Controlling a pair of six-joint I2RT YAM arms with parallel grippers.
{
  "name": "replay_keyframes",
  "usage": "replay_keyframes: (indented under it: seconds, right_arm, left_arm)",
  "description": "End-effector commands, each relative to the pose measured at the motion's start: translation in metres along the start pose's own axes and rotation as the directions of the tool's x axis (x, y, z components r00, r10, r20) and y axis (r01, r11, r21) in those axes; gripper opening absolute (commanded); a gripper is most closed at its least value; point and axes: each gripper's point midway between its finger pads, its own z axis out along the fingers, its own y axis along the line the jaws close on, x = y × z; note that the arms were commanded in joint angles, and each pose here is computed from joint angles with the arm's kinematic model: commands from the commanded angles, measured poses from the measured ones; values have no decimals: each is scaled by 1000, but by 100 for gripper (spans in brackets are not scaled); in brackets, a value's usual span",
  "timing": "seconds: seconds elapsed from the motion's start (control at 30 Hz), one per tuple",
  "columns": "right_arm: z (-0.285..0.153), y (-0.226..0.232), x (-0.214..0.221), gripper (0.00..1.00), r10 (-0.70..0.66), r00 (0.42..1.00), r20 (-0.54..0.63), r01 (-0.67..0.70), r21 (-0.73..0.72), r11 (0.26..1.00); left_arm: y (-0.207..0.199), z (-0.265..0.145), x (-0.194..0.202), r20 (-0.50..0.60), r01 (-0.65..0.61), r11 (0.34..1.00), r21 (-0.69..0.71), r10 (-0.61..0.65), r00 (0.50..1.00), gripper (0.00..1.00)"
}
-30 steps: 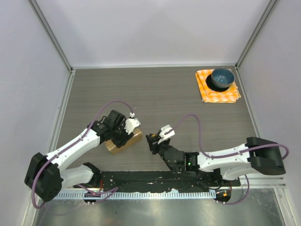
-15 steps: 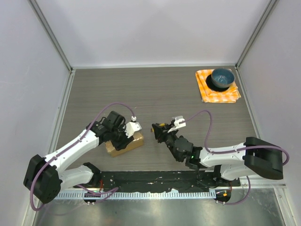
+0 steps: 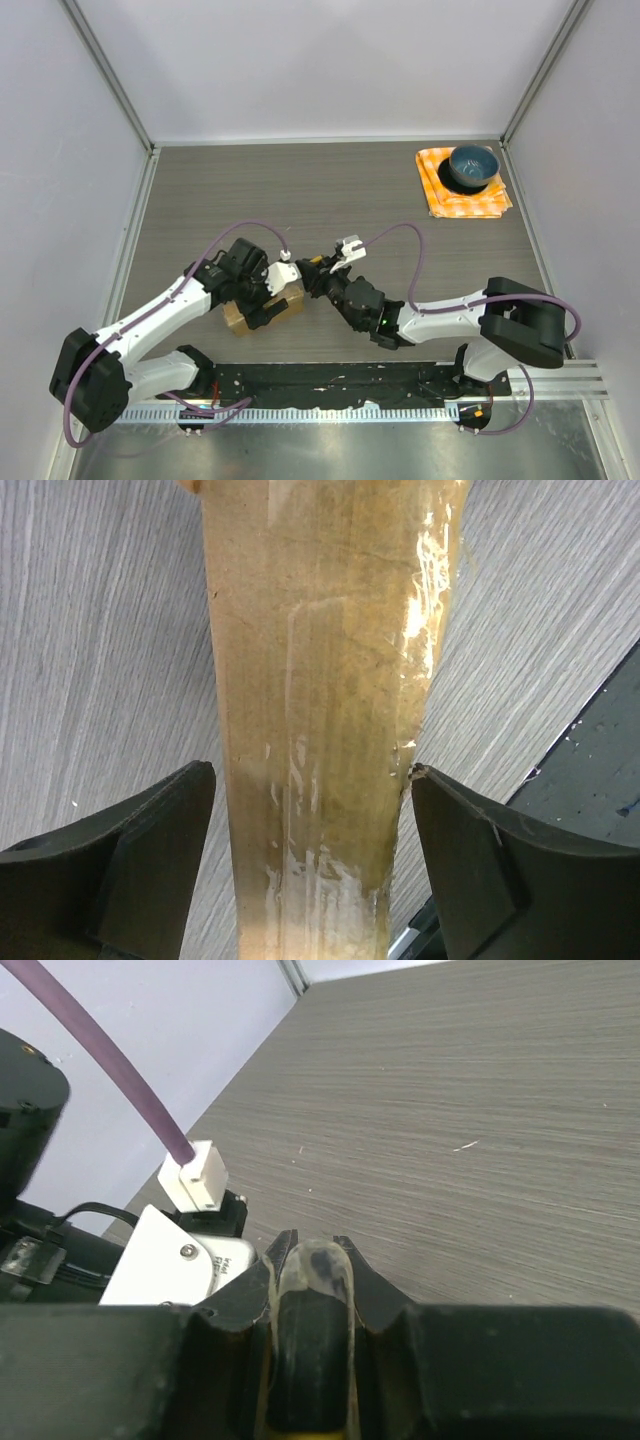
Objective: Unpack the express box
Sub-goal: Cut the express box at the center of the board.
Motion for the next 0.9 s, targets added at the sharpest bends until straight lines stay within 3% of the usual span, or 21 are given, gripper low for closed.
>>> replay_keyframes:
  seconds: [0.0,0.4,0.6,0.77,0.87]
  right_arm:
    - [10,13,-7,1,15,1000,13,-15,-16,1000]
    - [14,8,12,1,-116,992,-42,117,16,993]
    - [13,11,16,1,-169,984,-49,170,20,985]
    - [11,13,18,1,-211,976,-55,213,26,977]
    - [9,13,18,1,-222,973,-59,224,30,974]
  left_arm:
    - [4,-17,-15,39,-10,1000,-28,11,999,86]
    - [-4,-28,5,-9,-29,999,-23,29,1000,87]
    - [0,-26,14,-19,-33,999,-29,32,999,79]
    - [-3,-23,15,-15,-34,999,-11,34,999,60]
    - [-4,-21,12,-1,-24,1000,-7,24,1000,59]
